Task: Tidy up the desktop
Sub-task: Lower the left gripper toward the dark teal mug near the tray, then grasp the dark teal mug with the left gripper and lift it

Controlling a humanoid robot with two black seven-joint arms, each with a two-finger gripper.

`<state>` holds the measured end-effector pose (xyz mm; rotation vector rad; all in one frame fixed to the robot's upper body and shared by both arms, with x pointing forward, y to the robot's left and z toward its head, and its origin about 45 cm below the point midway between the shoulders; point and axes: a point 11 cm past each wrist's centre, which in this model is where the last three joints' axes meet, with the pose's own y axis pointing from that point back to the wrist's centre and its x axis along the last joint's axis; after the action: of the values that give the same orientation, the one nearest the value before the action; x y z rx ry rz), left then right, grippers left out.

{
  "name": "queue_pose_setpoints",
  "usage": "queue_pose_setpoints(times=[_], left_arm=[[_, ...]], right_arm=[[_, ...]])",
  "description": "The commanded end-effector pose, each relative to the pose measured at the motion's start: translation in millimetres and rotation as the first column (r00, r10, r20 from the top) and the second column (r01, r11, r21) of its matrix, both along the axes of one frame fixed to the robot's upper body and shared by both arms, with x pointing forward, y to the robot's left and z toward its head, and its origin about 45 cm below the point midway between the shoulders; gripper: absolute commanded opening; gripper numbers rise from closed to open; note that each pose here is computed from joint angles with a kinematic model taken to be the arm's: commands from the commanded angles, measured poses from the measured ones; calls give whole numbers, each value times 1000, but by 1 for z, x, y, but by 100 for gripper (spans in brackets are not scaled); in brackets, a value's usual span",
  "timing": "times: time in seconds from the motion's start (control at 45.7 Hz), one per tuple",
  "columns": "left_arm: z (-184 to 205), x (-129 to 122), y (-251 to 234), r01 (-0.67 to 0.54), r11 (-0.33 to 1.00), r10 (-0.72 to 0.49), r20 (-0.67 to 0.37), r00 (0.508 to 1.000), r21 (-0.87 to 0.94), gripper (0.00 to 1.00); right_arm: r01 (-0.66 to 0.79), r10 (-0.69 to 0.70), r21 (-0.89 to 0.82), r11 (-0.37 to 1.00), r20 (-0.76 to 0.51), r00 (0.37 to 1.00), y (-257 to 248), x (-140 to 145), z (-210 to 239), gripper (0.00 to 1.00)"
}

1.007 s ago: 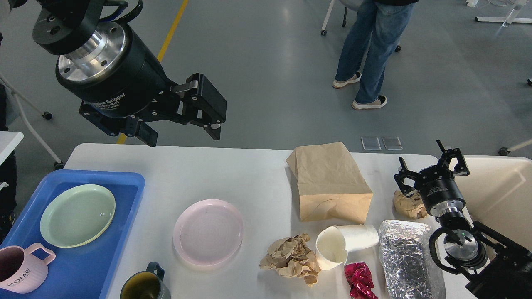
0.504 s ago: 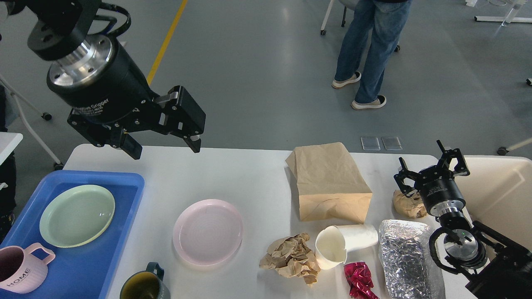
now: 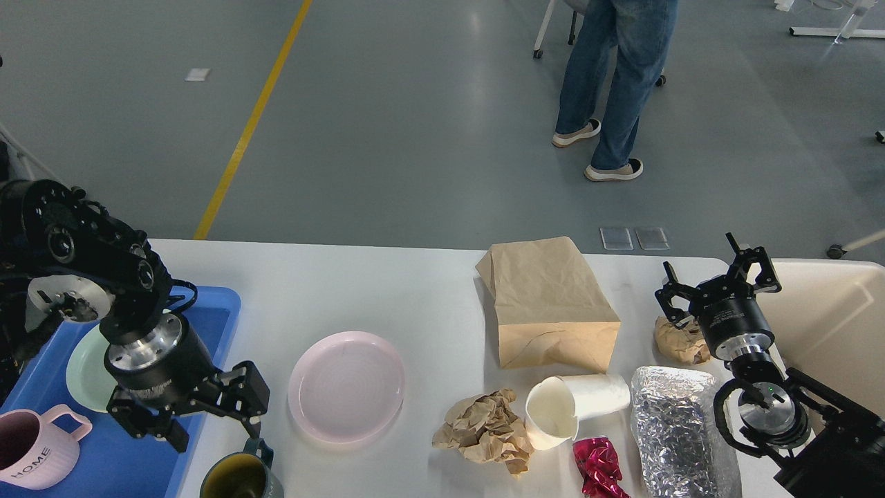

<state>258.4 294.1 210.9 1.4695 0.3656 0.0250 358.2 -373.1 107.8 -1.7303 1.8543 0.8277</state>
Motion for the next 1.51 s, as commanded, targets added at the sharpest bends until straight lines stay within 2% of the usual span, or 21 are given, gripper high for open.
queue_pose_setpoints(times=[0.0,0.328,0.591,0.635,0.701,0.81,0.919,1.095,1.357,1.489], left_arm=[[-39,-21,10,53,999,-52,-38,998,5,88],[-60,-26,38,141,986,-144,22,989,83,83],[-92,-30,51,101,987,-114,102,988,121,82],[-94,-30,50,99,988,-112,110,988,117,73],[-94,-31,50,94,989,-106,109,988,115,46],[-94,-34,51,92,990,-103,94,990,111,16],[-96,-36,50,76,992,-85,86,993,103,0],[-94,-31,46,28,996,-38,108,993,85,0],[-88,-26,47,25,996,-34,108,994,84,0],[-49,-9,50,18,998,-24,90,996,66,0]], right_arm=[[0,0,0,1000,0,1000,0,0,0,100],[0,0,0,1000,0,1000,0,0,0,100],[0,0,0,1000,0,1000,0,0,0,100],[1,-1,0,1000,1,1000,0,0,0,100],[1,-1,0,1000,1,1000,0,0,0,100],[1,-1,0,1000,1,1000,0,0,0,100],[1,-1,0,1000,1,1000,0,0,0,100],[0,0,0,1000,0,1000,0,0,0,100],[1,-1,0,1000,1,1000,0,0,0,100],[1,-1,0,1000,1,1000,0,0,0,100]])
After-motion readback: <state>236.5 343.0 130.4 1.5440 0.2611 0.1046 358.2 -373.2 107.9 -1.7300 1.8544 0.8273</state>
